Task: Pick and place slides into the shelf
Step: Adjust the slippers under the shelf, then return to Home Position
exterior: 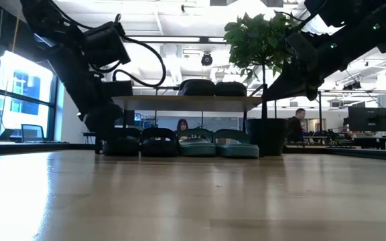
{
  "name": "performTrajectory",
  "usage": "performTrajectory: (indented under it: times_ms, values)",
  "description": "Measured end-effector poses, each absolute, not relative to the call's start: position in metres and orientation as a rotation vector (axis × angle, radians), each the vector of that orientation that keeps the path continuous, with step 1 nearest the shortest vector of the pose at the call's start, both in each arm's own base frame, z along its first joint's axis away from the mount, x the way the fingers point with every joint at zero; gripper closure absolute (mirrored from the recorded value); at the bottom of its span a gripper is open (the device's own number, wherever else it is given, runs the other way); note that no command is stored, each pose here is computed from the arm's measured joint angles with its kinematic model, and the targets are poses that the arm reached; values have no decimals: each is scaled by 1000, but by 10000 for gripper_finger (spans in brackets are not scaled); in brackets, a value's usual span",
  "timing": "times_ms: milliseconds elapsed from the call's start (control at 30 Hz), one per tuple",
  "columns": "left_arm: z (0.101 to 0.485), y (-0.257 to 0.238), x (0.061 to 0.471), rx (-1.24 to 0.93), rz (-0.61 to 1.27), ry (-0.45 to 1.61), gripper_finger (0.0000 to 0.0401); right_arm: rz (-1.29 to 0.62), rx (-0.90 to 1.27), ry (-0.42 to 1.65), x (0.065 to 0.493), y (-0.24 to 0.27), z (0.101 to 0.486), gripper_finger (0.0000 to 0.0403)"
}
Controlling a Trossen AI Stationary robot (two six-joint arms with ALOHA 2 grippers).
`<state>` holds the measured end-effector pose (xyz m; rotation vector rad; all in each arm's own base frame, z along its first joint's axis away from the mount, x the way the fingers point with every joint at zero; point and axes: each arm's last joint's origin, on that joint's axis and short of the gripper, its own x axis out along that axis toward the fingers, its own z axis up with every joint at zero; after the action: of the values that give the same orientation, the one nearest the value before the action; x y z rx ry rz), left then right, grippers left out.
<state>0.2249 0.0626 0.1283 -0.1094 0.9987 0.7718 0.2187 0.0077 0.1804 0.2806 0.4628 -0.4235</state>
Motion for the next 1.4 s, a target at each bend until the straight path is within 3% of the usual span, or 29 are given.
performTrajectory:
  times_ms: [400, 1400]
  values:
    - [127, 64, 222, -126, 759, 1031, 401, -426, 280, 474, 218, 8, 179, 403]
    - [134, 58, 233, -277, 457, 953, 400, -434, 290, 503, 216, 8, 177, 403]
